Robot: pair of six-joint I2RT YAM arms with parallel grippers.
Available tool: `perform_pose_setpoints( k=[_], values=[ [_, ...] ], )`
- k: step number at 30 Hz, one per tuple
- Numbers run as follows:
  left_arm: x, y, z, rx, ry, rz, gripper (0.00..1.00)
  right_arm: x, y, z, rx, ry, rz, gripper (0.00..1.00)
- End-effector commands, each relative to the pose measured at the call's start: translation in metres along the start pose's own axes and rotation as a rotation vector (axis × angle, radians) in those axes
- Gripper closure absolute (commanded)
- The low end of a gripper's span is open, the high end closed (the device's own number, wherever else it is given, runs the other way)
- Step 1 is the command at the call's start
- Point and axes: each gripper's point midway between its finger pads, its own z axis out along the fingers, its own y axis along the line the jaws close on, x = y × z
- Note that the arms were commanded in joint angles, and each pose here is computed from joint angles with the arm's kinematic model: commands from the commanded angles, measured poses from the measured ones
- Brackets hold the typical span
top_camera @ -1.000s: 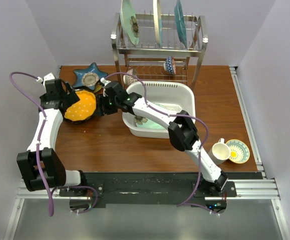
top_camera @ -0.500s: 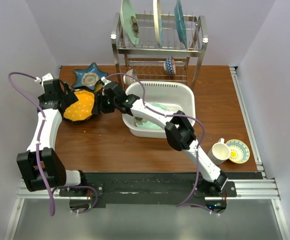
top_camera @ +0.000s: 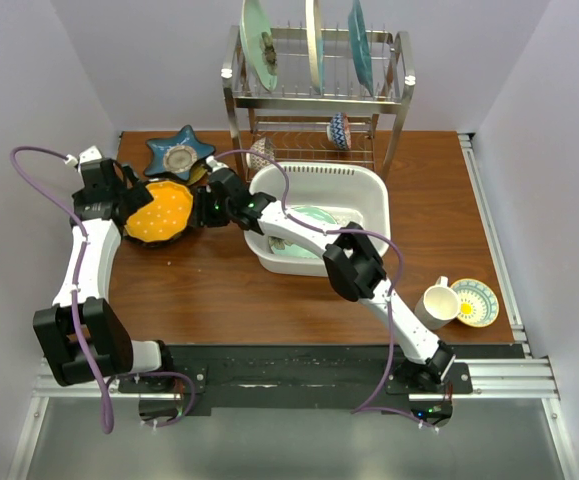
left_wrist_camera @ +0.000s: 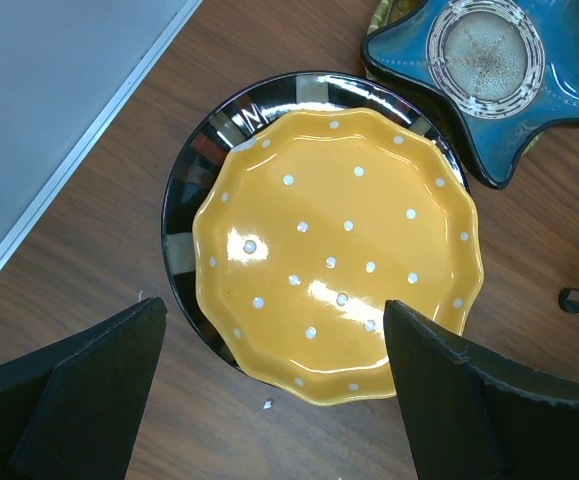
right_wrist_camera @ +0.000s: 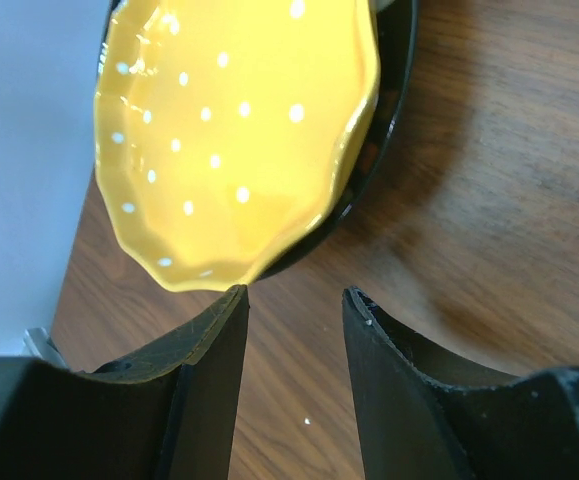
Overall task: Place the plates into the plastic bin on the countertop
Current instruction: Pick up the plate at the center of the board.
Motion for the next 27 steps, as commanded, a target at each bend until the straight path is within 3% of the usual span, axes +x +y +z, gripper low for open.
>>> perform_pose_setpoints(
  k=[1, 11, 27],
  values=[
    [-0.018, -0.001, -0.007, 0.028, -0.06, -0.01, 0.06, -0.032, 0.026, -0.001, -0.058, -0.113, 0.022, 0.54],
    [-0.015, -0.002, -0.006, 0.035, -0.051, -0.01, 0.06, -0.023, 0.012, 0.02, -0.023, -0.105, 0.034, 0.54],
    [-0.014, 0.0, -0.006, 0.035, -0.048, -0.012, 0.06, -0.021, 0.004, 0.024, 0.002, -0.112, 0.029, 0.74]
  ],
)
